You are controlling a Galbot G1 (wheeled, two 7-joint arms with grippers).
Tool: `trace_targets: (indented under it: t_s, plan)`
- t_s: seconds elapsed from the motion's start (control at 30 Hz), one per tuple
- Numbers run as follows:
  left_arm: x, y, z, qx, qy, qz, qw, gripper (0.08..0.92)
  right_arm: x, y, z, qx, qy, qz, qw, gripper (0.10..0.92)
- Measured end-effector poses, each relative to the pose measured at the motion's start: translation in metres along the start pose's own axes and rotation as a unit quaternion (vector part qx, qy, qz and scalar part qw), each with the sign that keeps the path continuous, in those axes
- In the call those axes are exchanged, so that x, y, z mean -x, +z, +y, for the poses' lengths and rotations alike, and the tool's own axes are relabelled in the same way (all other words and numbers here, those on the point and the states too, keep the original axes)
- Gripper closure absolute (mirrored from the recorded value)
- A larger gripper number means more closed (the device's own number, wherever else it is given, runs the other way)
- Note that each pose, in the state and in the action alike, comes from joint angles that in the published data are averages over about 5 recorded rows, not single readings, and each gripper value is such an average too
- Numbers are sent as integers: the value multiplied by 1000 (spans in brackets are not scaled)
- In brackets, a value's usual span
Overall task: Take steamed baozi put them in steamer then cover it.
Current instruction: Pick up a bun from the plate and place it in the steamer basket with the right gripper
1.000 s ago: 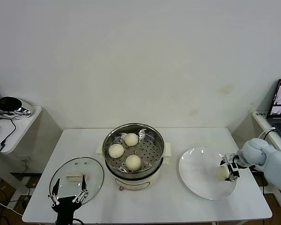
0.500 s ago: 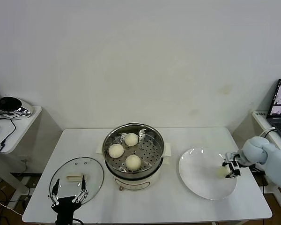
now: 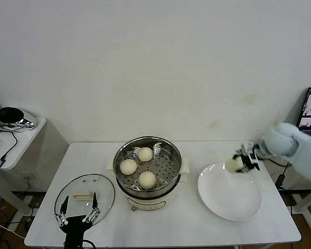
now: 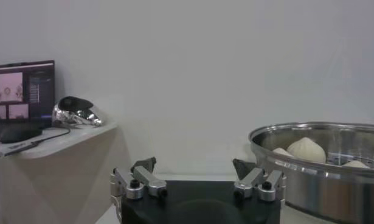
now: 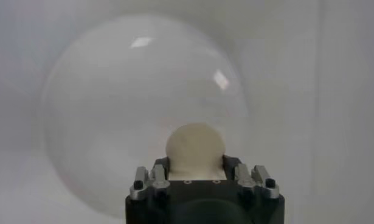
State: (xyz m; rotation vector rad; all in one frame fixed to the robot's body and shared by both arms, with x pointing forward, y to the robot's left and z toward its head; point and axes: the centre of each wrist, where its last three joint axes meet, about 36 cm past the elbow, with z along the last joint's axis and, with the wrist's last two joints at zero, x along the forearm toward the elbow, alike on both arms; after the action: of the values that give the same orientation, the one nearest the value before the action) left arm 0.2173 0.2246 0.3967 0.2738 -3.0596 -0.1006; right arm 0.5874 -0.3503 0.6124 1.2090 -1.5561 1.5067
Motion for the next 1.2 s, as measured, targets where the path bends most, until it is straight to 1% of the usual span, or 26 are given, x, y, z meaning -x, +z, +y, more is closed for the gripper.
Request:
trace_targets:
  t_s: [0.13,0.27,0.4,0.53,0.67,0.8,1.0,1.2]
  plan:
    - [2,0,-1,-2,0,-2,1000,177,-25,-45,-28,-12,18,-30,999,461]
    - [3,1,0,-4,-2,-1,1000,177,-38,-95,-49,-23,22,-55,998,455]
    - [4,3,0,-6,-4,0,1000,177,-40,-144,-64,-28,16,-74,997,454]
    - [5,3,1,-8,-5,0,1000,177,-30,-189,-73,-28,6,-83,996,454]
    - [5,3,3,-8,-8,0,1000,177,-12,-225,-73,-26,-7,-79,997,454]
    - [5,4,4,-9,-9,2,1000,177,8,-250,-67,-20,-21,-68,997,454]
    - [6,2,2,-13,-9,-1,1000,177,34,-267,-54,-13,-41,-48,998,454]
    - [6,2,1,-15,-9,-2,1000,177,53,-270,-46,-6,-52,-31,998,454]
